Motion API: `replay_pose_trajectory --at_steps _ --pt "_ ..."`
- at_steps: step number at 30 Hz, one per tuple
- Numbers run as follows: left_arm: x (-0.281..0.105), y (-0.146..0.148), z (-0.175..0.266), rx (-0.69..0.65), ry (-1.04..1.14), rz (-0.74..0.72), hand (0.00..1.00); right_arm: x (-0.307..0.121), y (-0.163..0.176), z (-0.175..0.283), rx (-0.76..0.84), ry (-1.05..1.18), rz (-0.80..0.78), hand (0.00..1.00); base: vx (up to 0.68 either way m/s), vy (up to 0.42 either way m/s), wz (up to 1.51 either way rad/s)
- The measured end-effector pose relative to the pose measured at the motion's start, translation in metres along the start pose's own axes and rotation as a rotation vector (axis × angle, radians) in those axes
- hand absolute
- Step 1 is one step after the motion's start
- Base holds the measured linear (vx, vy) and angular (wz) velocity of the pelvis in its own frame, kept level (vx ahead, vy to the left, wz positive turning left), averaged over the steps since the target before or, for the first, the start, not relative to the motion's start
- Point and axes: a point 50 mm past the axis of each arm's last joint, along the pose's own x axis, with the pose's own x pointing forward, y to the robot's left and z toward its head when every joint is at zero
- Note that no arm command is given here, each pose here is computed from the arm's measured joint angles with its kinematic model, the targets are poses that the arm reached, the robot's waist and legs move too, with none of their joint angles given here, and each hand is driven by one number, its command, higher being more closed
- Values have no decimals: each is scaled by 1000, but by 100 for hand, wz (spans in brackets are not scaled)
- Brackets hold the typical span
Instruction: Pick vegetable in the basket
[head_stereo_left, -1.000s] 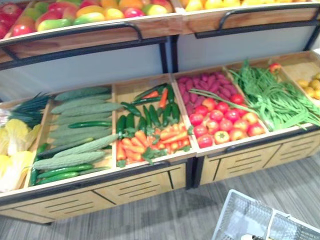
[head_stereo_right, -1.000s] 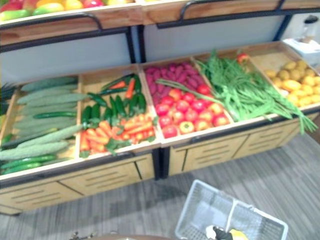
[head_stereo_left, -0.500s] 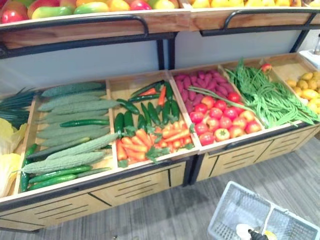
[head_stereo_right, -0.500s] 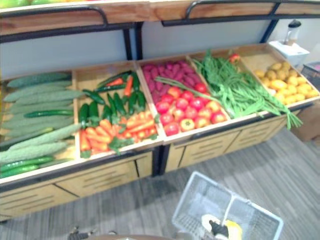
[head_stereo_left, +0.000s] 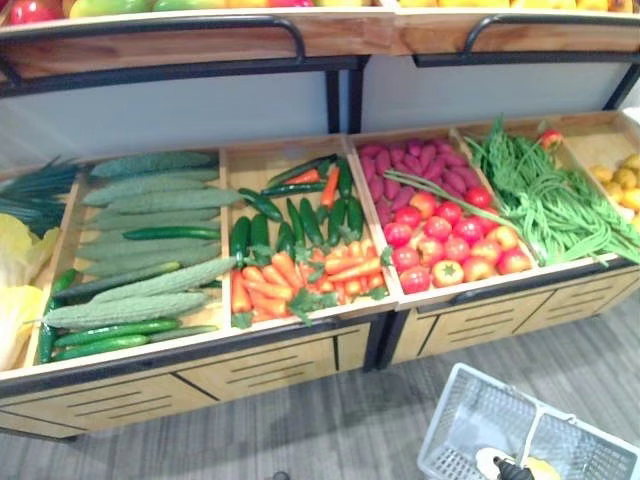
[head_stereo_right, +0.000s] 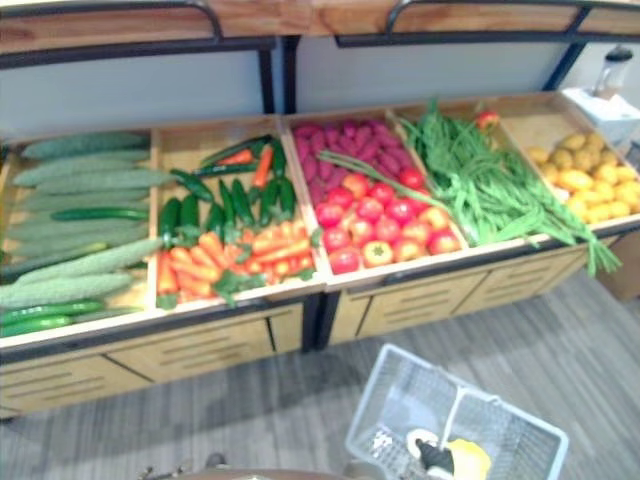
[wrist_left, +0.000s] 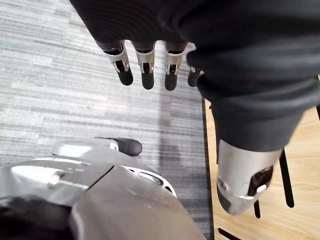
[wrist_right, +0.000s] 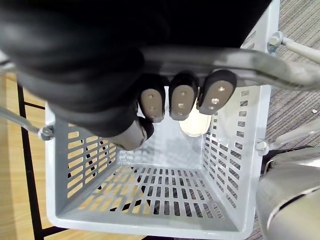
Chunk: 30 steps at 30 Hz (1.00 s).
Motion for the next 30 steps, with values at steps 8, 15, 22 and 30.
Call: replay_pose_trajectory --at_steps 8,15,22,30 --pt "1 6 4 15 -21 12 0 -1 3 -8 -32 28 18 100 15 -19 13" --pt "-10 -8 47 42 -262 40 0 -3 -9 -12 -45 20 -19 100 -51 12 44" --pt "-72 -16 155 -50 -872 104 0 -5 -7 -3 -84 -58 -26 100 -101 73 -16" --pt "-119 21 219 115 -1301 279 0 -6 0 -3 -119 -74 12 100 30 67 -39"
